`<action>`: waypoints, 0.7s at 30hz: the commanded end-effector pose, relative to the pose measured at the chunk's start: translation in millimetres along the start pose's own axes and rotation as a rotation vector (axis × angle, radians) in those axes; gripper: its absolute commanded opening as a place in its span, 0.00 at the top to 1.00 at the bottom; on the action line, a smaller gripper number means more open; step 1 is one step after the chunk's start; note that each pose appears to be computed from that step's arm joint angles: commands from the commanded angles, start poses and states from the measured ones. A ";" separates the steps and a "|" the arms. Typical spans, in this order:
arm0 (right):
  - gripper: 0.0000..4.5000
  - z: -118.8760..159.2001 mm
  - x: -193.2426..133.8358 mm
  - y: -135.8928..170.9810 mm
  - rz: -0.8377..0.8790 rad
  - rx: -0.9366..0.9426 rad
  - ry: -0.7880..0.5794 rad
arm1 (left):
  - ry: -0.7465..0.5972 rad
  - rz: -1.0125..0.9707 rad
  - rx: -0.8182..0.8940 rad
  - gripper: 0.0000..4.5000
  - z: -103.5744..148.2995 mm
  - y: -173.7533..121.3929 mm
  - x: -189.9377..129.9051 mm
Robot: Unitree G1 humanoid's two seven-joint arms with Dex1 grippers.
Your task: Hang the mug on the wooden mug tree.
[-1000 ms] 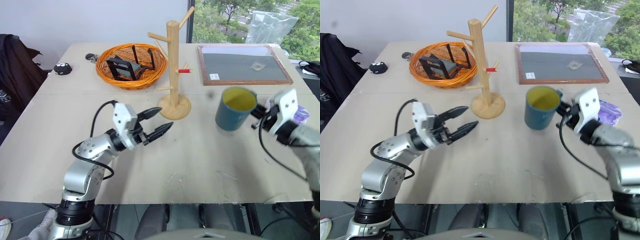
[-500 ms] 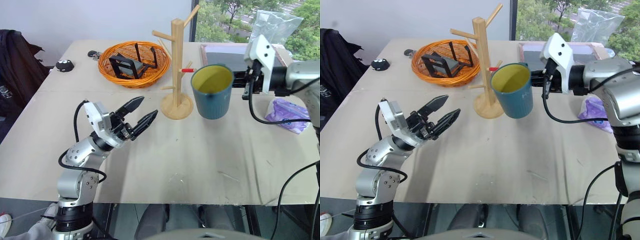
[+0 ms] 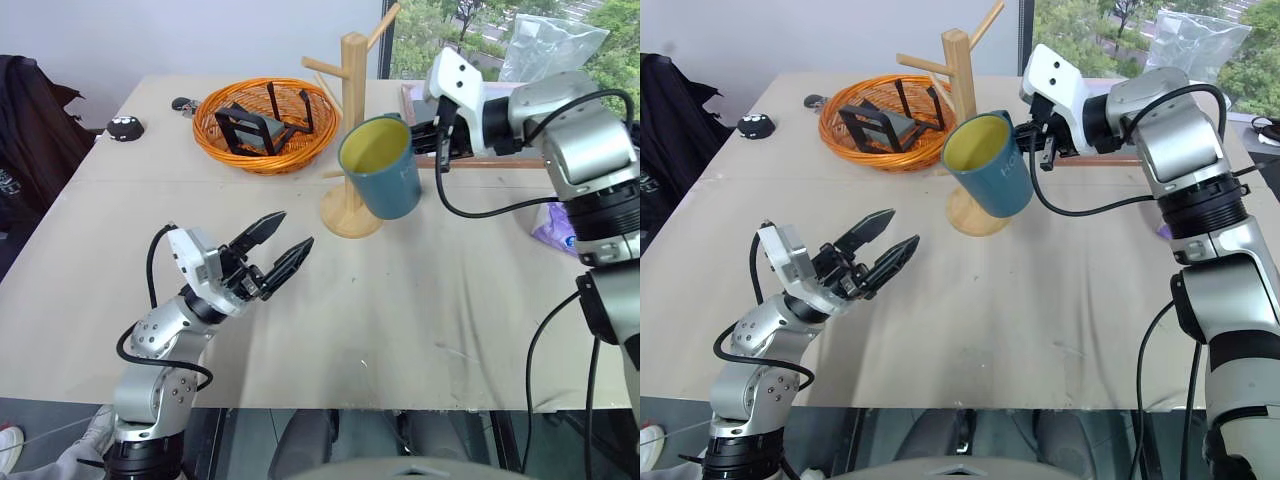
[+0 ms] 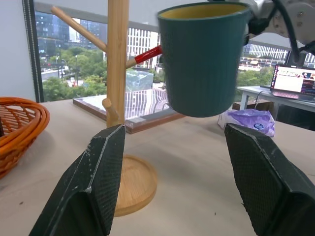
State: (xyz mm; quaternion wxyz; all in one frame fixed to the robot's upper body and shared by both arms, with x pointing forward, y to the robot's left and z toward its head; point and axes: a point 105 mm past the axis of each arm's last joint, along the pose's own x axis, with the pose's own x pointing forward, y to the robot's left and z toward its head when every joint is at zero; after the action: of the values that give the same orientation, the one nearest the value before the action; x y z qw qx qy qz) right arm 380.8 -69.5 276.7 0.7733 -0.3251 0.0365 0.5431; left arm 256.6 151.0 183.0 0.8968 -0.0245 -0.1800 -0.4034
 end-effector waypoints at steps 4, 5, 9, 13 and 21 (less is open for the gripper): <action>0.99 21.8 0.0 -11.5 -0.034 -0.087 -0.022 | -0.050 -0.005 0.041 0.27 12.7 -5.1 2.2; 0.90 23.0 -0.2 -13.2 -0.042 -0.091 -0.028 | -0.050 -0.005 0.041 0.27 12.7 -5.4 2.2; 0.62 30.3 -6.0 -18.7 -0.073 -0.082 -0.059 | -0.049 -0.006 0.038 0.27 11.7 -5.1 2.4; 0.51 38.1 -16.8 -24.7 -0.102 -0.059 -0.080 | -0.042 -0.015 0.036 0.27 10.1 -4.1 3.8; 0.51 28.9 -60.6 -34.4 -0.192 0.048 -0.109 | -0.015 -0.047 0.036 0.27 7.6 -3.6 7.7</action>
State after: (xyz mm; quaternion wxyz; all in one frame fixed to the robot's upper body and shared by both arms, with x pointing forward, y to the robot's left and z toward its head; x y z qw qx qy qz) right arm 387.6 -104.4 325.0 0.8258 -0.2924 0.0036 0.4821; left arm 259.0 147.7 189.5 0.8915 -0.0153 -0.1910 -0.4104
